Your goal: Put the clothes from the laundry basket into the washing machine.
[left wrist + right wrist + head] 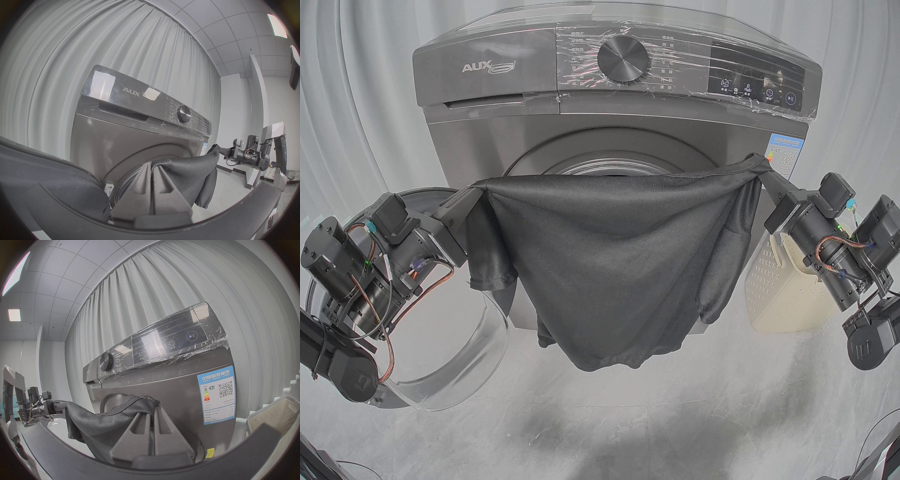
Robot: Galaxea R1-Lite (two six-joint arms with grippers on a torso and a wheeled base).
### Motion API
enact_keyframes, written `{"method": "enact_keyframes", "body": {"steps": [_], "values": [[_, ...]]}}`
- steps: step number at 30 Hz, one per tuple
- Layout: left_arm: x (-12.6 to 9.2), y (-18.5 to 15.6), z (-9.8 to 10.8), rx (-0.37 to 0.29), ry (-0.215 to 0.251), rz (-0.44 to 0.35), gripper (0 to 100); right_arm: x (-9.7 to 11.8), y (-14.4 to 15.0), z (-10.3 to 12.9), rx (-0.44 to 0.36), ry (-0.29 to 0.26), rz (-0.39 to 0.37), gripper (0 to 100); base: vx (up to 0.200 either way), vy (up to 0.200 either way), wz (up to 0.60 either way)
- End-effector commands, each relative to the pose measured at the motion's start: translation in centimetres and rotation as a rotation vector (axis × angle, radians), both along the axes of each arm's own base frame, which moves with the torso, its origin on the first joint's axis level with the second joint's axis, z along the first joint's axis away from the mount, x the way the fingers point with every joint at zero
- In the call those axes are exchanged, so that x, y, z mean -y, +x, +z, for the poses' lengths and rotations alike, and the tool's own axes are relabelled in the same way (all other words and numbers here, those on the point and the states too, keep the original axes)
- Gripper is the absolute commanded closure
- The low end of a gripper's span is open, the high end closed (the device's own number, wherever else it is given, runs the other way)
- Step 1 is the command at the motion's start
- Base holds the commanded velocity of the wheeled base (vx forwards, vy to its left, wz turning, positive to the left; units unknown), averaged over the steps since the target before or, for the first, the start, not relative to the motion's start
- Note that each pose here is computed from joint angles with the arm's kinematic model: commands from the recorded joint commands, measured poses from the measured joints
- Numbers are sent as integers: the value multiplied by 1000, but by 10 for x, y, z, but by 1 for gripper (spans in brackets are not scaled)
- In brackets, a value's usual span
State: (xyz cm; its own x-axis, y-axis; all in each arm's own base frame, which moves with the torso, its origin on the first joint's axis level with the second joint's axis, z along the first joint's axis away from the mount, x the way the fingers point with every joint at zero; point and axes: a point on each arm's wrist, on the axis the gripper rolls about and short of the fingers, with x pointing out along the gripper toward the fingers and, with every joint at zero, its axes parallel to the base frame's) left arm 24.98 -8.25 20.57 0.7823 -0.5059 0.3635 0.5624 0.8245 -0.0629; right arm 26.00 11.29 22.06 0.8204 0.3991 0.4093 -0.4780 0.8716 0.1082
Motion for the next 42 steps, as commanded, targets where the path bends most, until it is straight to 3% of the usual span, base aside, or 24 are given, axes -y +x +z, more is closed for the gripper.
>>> {"method": "enact_keyframes", "body": {"steps": [1,18,24,26,29,30,32,33,36,42], "values": [[0,0,0,1,0,-2,100,0,0,0,0,0,2,100,0,0,0],[4,-2,-4,-14,6,-18,100,-1,-1,-5,-18,-6,1,100,0,0,0],[33,-14,-4,-24,-8,-138,100,-4,-9,-21,-78,-37,23,100,0,0,0],[52,-21,-7,-35,-2,-200,100,-16,-20,-33,-124,-59,77,100,0,0,0],[66,-23,-7,-37,-13,-229,100,-22,-27,-42,-157,-77,108,100,0,0,0],[70,-20,-5,-28,-20,-229,100,-25,-30,-45,-171,-84,122,0,0,0,0],[74,-16,-3,-20,-25,-231,100,-27,-34,-51,-195,-98,137,0,0,0,0],[82,-12,-3,-14,-27,-243,100,-27,-43,-72,-271,-145,152,0,0,0,0],[87,-8,-5,-17,-26,-249,100,-24,-50,-98,-368,-208,162,0,0,0,0],[95,4,-10,-22,-26,-242,100,-21,-70,-134,-528,-306,205,0,0,0,0]]}}
